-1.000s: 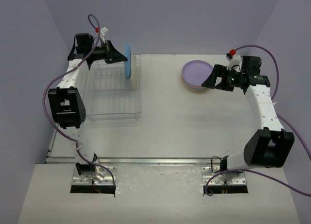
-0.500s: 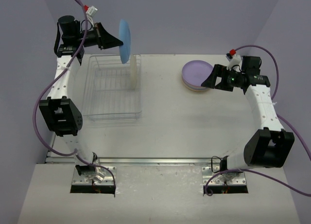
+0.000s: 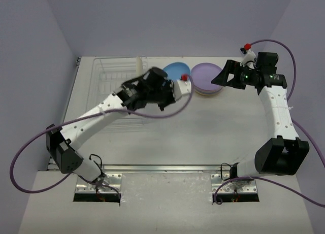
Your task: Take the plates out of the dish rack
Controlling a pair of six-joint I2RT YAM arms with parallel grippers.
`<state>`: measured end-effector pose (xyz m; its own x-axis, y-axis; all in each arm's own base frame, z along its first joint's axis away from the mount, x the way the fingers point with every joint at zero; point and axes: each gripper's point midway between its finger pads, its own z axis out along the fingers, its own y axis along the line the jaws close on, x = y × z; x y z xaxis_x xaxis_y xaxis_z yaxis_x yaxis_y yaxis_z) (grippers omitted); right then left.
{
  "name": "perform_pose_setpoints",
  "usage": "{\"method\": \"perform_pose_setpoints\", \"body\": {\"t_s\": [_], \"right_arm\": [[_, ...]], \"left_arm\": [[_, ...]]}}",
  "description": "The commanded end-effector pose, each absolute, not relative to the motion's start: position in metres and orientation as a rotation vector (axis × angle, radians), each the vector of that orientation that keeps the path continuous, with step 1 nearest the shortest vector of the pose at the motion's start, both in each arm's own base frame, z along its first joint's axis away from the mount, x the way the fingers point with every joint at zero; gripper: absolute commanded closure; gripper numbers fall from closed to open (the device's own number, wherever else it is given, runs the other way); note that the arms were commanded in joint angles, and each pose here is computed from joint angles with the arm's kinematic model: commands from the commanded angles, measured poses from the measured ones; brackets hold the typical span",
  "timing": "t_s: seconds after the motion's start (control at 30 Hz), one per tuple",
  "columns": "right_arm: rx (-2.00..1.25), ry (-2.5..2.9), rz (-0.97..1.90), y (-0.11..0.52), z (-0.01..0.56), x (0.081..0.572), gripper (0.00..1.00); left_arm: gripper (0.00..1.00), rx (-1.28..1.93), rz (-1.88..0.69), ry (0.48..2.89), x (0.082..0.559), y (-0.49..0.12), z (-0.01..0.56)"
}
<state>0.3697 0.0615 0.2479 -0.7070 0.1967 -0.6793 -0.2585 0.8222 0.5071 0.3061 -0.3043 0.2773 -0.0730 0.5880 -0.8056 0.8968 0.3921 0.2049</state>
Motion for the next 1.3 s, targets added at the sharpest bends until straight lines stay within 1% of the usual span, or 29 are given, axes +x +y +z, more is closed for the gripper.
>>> {"method": "perform_pose_setpoints", "body": {"t_s": [0.0, 0.1, 0.2, 0.3, 0.4, 0.43, 0.53, 0.6, 0.63, 0.67, 0.73, 0.8, 1.0, 1.27], "right_arm": [[-0.082, 2.187, 0.74, 0.061, 0.273, 0.367, 0.01], [-0.1, 2.221, 0.748, 0.062, 0.265, 0.363, 0.01], [-0.156, 2.255, 0.772, 0.066, 0.254, 0.356, 0.01], [-0.201, 2.304, 0.762, 0.069, 0.24, 0.348, 0.03], [-0.356, 2.365, 0.65, 0.083, 0.217, 0.338, 0.06], [-0.386, 2.365, 0.661, 0.091, 0.217, 0.335, 0.07], [-0.545, 2.384, 0.532, 0.106, 0.2, 0.326, 0.13], [-0.576, 2.369, 0.525, 0.114, 0.2, 0.326, 0.19], [-0.582, 2.374, 0.534, 0.116, 0.199, 0.327, 0.23], [-0.591, 2.367, 0.544, 0.118, 0.202, 0.328, 0.3], [-0.602, 2.377, 0.566, 0.121, 0.2, 0.329, 0.39], [-0.624, 2.377, 0.575, 0.126, 0.197, 0.328, 0.43], [-0.695, 2.415, 0.562, 0.138, 0.177, 0.325, 0.47], [-0.703, 2.435, 0.646, 0.153, 0.172, 0.326, 0.48]], "left_arm": [[1.0, 1.639, 0.245, 1.597, 0.276, -0.279, 0.23], [1.0, 1.787, 0.392, 1.504, 0.25, -0.282, 0.202], [1.0, 1.909, 0.531, 1.397, 0.237, -0.276, 0.177], [1.0, 1.933, 0.583, 1.326, 0.233, -0.28, 0.174], [1.0, 1.972, 0.613, 1.257, 0.227, -0.284, 0.171], [1.0, 1.975, 0.612, 1.244, 0.225, -0.286, 0.171], [1.0, 1.982, 0.591, 1.219, 0.219, -0.295, 0.172], [1.0, 1.983, 0.577, 1.216, 0.216, -0.299, 0.172], [1.0, 1.986, 0.574, 1.215, 0.215, -0.3, 0.171], [1.0, 1.988, 0.572, 1.214, 0.214, -0.3, 0.17], [1.0, 1.993, 0.565, 1.214, 0.212, -0.302, 0.17], [1.0, 1.989, 0.554, 1.215, 0.211, -0.304, 0.173], [1.0, 1.98, 0.527, 1.221, 0.21, -0.311, 0.176], [1.0, 1.989, 0.522, 1.217, 0.208, -0.313, 0.176]]}}
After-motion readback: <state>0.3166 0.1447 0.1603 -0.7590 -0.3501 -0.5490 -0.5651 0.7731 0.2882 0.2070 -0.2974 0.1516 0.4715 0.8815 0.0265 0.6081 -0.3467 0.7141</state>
